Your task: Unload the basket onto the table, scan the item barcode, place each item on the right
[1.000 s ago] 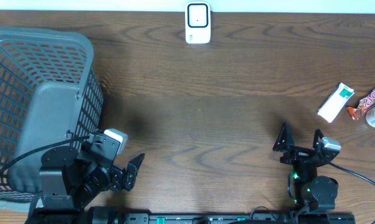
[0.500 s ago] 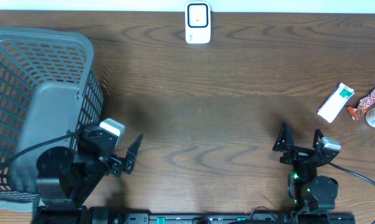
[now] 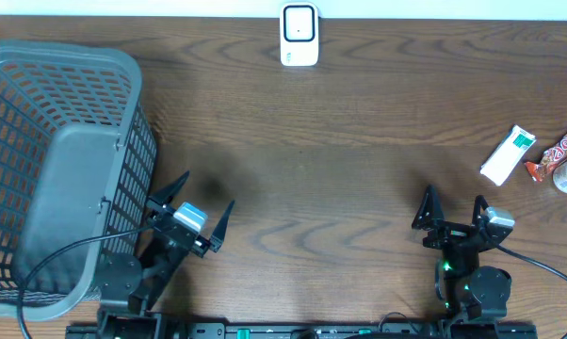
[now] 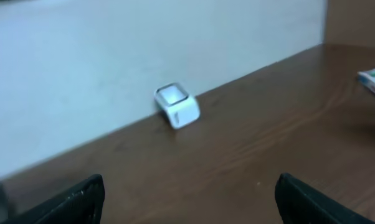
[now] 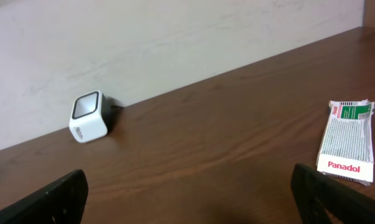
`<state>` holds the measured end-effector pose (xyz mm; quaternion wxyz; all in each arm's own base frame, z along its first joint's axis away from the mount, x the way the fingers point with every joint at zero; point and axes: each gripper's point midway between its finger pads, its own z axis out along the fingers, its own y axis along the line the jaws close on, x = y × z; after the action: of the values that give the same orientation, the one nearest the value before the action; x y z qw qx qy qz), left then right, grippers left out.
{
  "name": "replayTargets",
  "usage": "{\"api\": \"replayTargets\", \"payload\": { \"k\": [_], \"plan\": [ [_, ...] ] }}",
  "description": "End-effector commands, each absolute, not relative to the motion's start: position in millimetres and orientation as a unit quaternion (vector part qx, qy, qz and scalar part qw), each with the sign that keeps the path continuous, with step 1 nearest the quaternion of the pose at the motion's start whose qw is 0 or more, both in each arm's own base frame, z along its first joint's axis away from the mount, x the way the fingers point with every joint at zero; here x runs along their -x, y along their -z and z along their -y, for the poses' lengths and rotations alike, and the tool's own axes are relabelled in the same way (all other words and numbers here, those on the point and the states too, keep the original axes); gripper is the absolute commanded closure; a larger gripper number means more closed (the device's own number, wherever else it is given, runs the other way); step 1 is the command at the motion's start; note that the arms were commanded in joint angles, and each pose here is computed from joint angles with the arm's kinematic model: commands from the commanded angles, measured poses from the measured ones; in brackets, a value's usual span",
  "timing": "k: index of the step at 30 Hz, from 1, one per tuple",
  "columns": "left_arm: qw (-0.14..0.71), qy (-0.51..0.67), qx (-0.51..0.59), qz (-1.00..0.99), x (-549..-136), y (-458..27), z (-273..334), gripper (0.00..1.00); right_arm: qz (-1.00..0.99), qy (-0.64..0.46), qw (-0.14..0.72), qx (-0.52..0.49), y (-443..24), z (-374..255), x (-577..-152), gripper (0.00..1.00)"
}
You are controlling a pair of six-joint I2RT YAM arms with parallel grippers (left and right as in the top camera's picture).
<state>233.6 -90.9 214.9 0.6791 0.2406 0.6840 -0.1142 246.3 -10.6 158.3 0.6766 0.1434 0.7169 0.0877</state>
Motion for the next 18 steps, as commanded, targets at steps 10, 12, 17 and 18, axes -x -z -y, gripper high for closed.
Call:
{"api": "replayTargets", "payload": {
  "k": [10,12,17,18],
  "plan": [
    [0.693,0.075,-0.130,-0.705,-243,-177,57,0.13,-0.717,-0.081,0.678,-0.142,-158,13,-246,0.01],
    [0.697,0.072,-0.113,-0.705,-244,-172,52,0.13,-0.717,-0.081,0.678,-0.142,-158,13,-246,0.01],
    [0.690,0.056,-0.055,-0.720,-247,-165,34,0.13,-0.717,-0.081,0.678,-0.143,-158,13,-246,0.01],
    [0.688,0.054,-0.053,-0.722,-247,-164,34,0.13,-0.717,-0.081,0.678,-0.142,-158,13,-246,0.01]
  ]
}}
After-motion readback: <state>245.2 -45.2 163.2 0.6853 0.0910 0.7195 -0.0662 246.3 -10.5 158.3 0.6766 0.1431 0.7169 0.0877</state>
